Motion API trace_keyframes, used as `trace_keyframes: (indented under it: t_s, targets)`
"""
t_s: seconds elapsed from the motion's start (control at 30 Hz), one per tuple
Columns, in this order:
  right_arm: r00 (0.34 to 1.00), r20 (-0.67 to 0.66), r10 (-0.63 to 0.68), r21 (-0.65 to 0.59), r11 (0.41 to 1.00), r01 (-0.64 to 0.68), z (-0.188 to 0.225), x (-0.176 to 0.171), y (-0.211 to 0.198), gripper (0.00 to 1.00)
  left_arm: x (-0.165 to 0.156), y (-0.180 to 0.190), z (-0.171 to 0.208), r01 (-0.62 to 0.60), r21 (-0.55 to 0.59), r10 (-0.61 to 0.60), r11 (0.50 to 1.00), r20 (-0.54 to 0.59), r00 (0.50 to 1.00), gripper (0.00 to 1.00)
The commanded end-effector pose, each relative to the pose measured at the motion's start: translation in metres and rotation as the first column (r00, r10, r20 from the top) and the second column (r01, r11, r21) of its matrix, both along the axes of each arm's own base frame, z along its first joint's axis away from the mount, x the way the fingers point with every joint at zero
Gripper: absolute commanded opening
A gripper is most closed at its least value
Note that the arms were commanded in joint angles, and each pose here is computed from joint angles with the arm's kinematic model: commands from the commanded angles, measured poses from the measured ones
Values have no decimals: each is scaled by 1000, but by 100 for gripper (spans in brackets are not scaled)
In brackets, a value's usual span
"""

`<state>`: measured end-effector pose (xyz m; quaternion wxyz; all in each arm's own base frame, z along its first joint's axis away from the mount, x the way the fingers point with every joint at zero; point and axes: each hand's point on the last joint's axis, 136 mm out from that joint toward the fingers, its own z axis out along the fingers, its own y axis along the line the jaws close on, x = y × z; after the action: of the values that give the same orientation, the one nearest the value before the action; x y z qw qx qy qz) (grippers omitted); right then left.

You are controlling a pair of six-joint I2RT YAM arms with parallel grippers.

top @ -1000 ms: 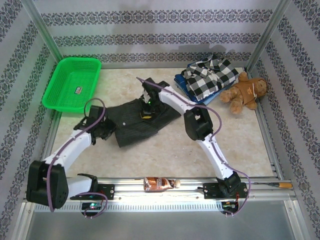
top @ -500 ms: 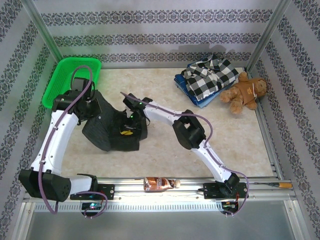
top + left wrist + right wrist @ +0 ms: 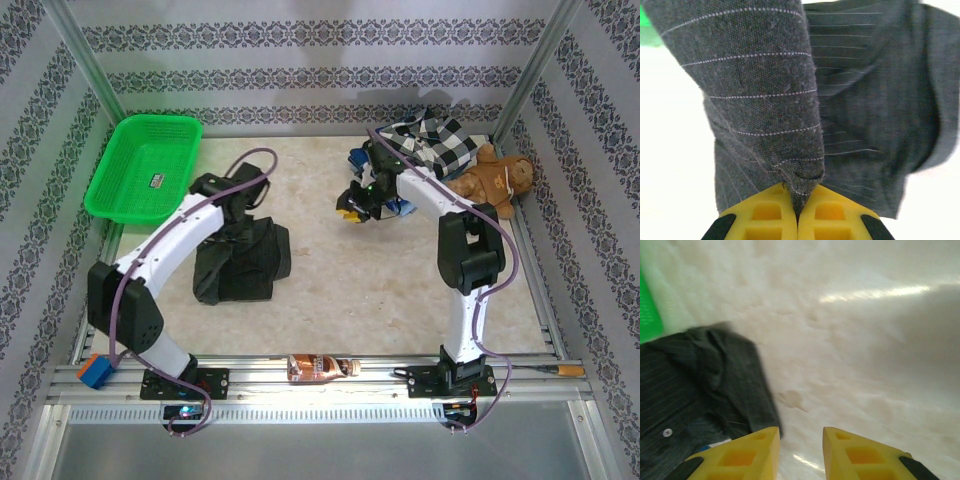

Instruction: Fold and stack the long sleeve shirts

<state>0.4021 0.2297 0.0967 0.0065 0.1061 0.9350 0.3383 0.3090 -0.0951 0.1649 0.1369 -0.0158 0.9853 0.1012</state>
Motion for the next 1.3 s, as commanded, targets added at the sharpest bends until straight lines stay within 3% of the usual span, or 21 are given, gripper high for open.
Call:
trace_keyframes:
  t_s: [0.0, 0.13, 0.2, 0.27, 0.4, 0.47, 0.6, 0.67, 0.77, 0.93, 1.27]
  targets:
    - [998, -46, 47, -30, 998, -48, -25, -23, -4, 30, 14, -51, -12, 8, -97, -6, 995, 22, 1000, 4]
    - [996, -79, 46, -28, 998, -49, -39, -29, -3, 34, 18, -96, -48, 25, -177, -31, 984, -36, 999, 5]
    - [996, -74, 42, -34, 998, -45, -41, -29, -2, 37, 24, -119, -61, 16, -271, -25, 963, -29, 999, 11]
    - [997, -70, 36, -23, 999, -38, -39, -28, 0, 41, 37, -132, -65, -7, -336, 6, 942, -3, 1000, 36]
    - [995, -48, 84, -12, 996, -85, -33, -41, 8, 51, 70, -132, -33, -78, -474, 128, 877, 74, 989, 66]
    - [992, -27, 123, -10, 992, -123, -30, -52, 13, 61, 82, -126, -3, -83, -550, 178, 831, 120, 977, 74]
    - [970, 79, 230, 41, 972, -233, -19, -71, 41, 75, 74, -91, 57, -62, -624, 252, 779, 220, 942, 79]
    - [947, 127, 293, 51, 952, -302, -18, -74, 60, 79, 58, -63, 56, -101, -649, 296, 754, 198, 934, 80]
    - [918, 194, 347, 29, 933, -359, -22, -64, 86, 82, 31, -15, 27, -204, -648, 363, 734, 121, 924, 80]
    - [895, 225, 384, 48, 913, -404, -28, -46, 125, 84, 20, 5, -10, -211, -738, 390, 641, 77, 918, 80]
    - [855, 130, 503, -100, 864, -493, -71, -50, 168, 82, 2, 33, -110, -386, -680, 482, 623, -54, 874, 80]
